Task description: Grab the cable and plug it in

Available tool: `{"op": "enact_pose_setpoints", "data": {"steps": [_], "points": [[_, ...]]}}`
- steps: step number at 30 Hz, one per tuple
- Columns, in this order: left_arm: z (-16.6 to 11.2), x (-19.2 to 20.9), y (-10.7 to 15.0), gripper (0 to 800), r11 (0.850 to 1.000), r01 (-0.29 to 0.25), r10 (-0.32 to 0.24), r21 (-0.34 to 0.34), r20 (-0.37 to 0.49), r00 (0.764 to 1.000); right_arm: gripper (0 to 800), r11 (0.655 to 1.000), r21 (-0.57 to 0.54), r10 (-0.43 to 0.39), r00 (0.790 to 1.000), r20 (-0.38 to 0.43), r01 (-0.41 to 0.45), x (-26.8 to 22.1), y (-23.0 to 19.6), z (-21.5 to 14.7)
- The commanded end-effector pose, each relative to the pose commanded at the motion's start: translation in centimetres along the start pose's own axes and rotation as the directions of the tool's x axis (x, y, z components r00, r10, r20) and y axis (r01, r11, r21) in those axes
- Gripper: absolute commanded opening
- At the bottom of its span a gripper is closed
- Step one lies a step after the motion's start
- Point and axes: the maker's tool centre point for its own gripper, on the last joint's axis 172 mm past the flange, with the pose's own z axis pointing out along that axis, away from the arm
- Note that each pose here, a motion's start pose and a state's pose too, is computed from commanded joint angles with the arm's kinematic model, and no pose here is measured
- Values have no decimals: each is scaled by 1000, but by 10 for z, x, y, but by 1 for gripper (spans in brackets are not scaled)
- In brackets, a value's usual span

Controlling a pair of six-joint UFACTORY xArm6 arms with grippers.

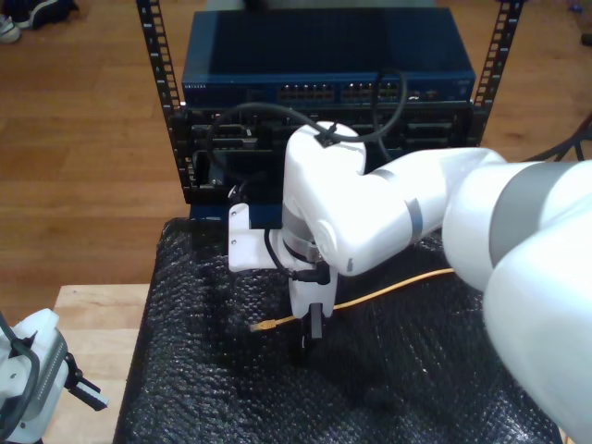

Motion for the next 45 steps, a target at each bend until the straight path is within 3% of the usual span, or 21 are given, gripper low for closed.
{"op": "enact_pose_setpoints", "data": {"steps": [13, 16, 22, 45], "points": [[-1, 0, 0, 800, 1000, -1, 1, 1, 1, 1000, 735, 998, -17, -58, 998, -10, 58, 28, -8, 22], [0, 0, 0, 800, 1000, -1, 1, 0, 0, 1000, 705, 998, -24, -56, 998, -14, 56, 29, -6, 23], [0, 1, 1, 800, 1000, -1, 1, -3, -2, 1000, 559, 997, -59, -57, 998, -36, 55, 35, 3, 24], [-2, 2, 1, 800, 1000, -6, 6, -2, -1, 1000, 419, 992, -89, -88, 996, -21, 86, 35, 12, 40]]}}
